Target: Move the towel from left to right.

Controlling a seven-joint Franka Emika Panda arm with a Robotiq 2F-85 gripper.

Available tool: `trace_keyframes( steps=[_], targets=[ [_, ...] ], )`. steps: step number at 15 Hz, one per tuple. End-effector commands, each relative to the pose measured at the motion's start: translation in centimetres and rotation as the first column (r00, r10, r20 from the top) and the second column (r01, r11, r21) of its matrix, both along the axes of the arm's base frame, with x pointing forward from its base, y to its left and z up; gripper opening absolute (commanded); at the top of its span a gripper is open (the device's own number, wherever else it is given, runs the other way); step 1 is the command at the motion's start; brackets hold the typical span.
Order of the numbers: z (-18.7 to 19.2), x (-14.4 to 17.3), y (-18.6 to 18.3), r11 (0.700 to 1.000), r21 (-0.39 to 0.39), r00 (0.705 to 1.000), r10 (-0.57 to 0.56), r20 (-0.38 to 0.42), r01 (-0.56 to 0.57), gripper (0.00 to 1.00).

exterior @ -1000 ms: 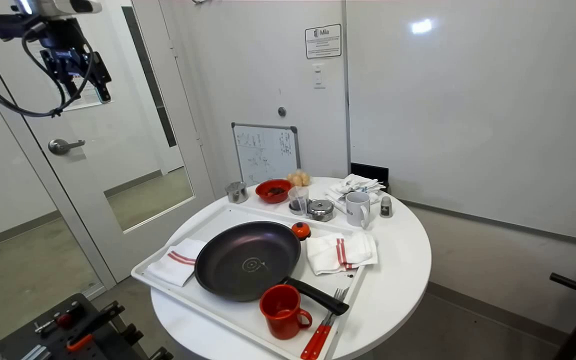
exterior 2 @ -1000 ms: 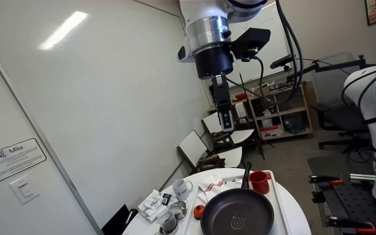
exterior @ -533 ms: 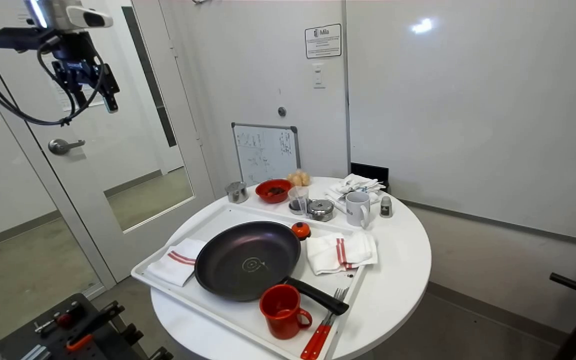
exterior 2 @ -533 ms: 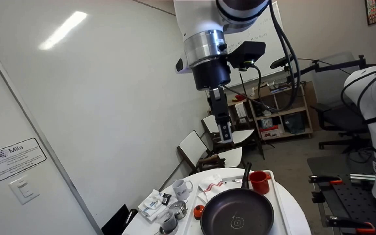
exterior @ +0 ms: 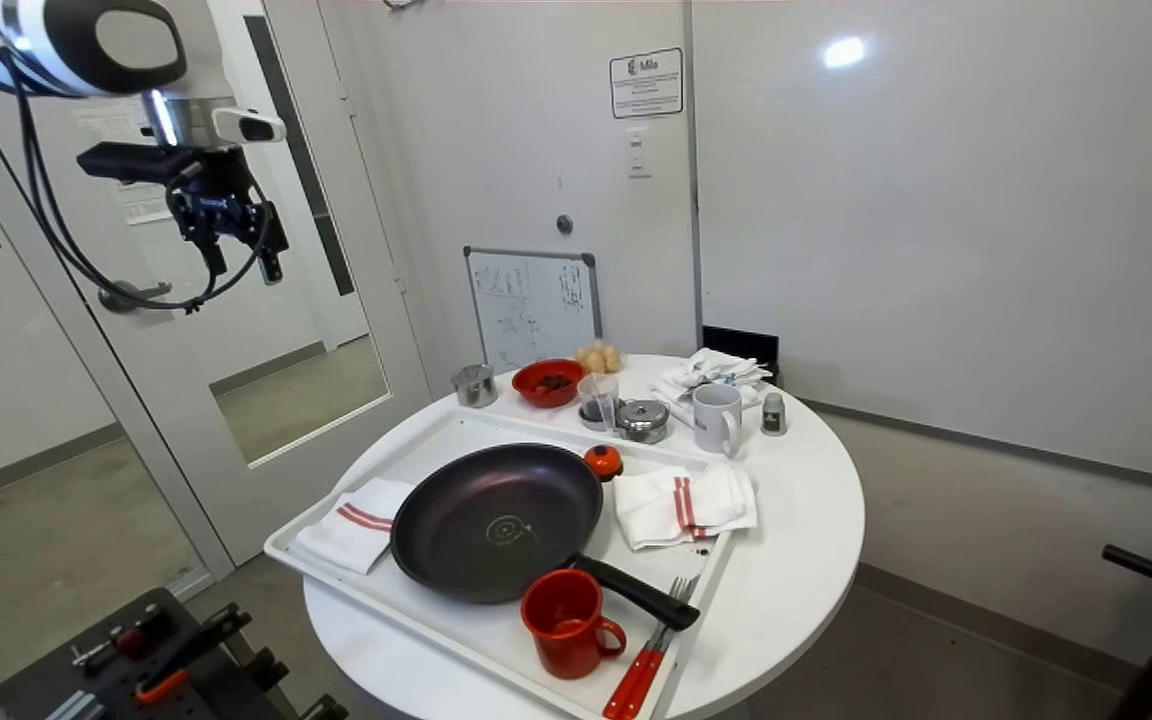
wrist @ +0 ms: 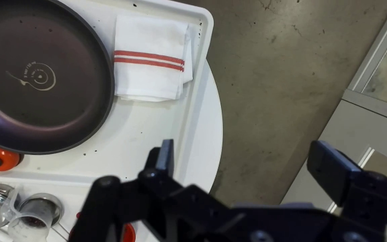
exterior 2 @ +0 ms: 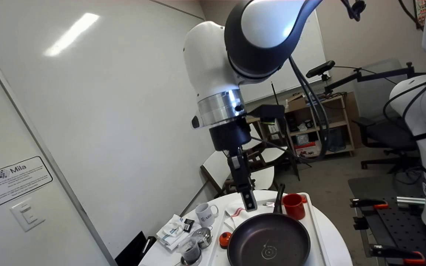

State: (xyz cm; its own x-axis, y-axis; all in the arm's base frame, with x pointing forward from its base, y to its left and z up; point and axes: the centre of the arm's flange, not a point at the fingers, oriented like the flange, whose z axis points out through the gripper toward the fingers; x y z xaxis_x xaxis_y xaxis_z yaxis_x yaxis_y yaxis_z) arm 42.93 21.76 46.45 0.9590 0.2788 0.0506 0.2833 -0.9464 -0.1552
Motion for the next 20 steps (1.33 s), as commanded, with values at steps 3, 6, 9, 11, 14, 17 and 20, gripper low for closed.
trace_keyframes(
  steps=[3, 6, 9, 11, 14, 17, 20],
  targets=[
    [-5.9, 2.5, 2.5, 1.0, 0.011, 1.0, 0.02, -0.003, -0.02, 1.0],
    [-9.0, 3.2, 3.4, 1.0, 0.002, 1.0, 0.013, 0.01, -0.013, 1.0],
    [-11.9, 3.7, 4.2, 1.0, -0.014, 1.0, 0.004, 0.023, -0.004, 1.0],
    [-14.2, 4.0, 4.4, 1.0, -0.026, 1.0, -0.003, 0.024, 0.004, 1.0],
    [-17.3, 4.4, 4.2, 0.998, -0.061, 1.0, -0.016, 0.019, 0.017, 1.0],
    [-19.9, 5.2, 3.4, 0.996, -0.07, 0.998, -0.057, -0.003, 0.056, 1.0],
    [-22.3, 6.1, 2.8, 0.992, -0.077, 0.995, -0.098, -0.007, 0.097, 1.0]
  ],
)
